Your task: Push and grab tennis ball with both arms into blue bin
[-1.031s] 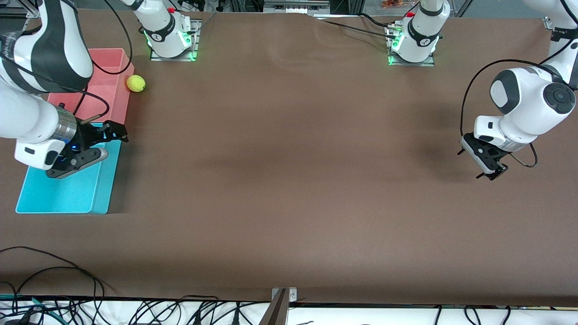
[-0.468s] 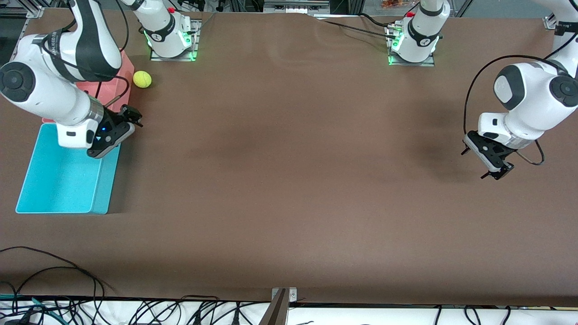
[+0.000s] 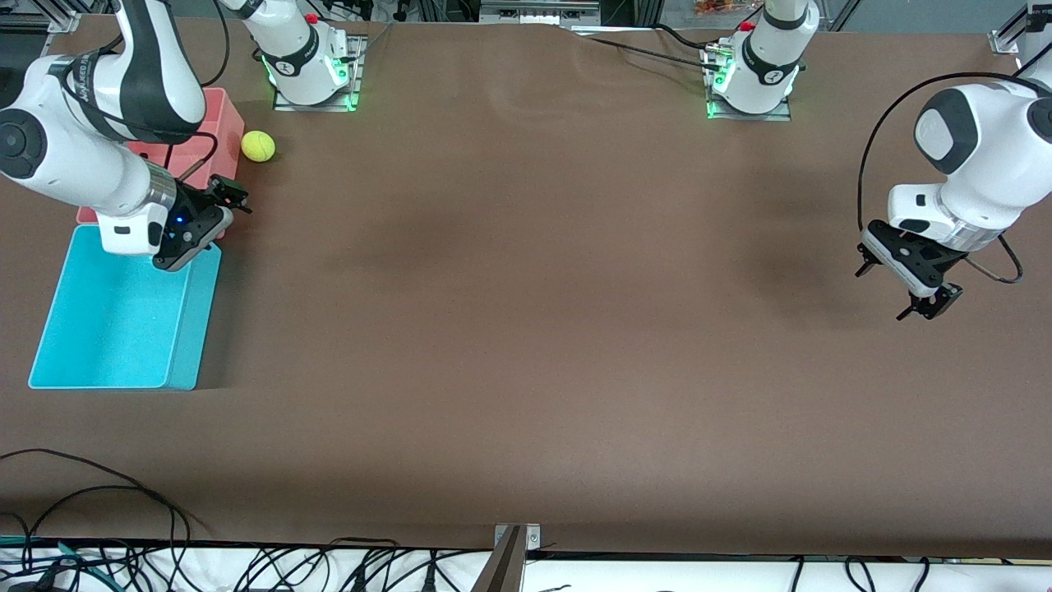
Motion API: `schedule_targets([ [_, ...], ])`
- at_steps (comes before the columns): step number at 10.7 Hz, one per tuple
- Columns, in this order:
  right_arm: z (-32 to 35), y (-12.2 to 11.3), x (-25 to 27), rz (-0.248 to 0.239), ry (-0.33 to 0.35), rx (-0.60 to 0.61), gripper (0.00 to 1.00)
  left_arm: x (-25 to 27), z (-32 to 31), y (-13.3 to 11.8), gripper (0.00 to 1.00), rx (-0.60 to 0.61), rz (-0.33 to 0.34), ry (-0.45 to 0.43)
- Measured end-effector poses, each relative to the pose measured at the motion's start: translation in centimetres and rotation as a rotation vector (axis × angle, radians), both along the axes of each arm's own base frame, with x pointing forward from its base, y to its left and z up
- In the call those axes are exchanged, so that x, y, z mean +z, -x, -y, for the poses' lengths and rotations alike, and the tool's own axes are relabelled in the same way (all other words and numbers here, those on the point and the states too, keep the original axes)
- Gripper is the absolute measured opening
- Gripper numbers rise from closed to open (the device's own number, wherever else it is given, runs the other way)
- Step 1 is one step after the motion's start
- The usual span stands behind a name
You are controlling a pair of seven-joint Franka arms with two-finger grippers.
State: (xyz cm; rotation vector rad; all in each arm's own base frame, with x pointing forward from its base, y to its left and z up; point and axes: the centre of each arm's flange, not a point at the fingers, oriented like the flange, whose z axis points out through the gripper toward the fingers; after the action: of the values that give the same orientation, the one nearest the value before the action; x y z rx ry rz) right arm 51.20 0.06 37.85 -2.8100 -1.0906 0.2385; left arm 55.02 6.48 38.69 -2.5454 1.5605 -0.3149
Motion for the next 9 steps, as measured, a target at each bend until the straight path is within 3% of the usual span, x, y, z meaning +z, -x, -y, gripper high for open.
schedule_targets([
  [6, 0.0, 3.7, -3.1, -0.050, -0.012, 0.044, 1.00, 2.6, -0.2, 0.6, 1.00, 0.089, 0.030, 0.022],
  [9, -1.2, 6.7, -5.3, -0.042, -0.006, 0.074, 1.00, 5.6, -0.1, 1.7, 1.00, 0.152, -0.019, 0.043],
])
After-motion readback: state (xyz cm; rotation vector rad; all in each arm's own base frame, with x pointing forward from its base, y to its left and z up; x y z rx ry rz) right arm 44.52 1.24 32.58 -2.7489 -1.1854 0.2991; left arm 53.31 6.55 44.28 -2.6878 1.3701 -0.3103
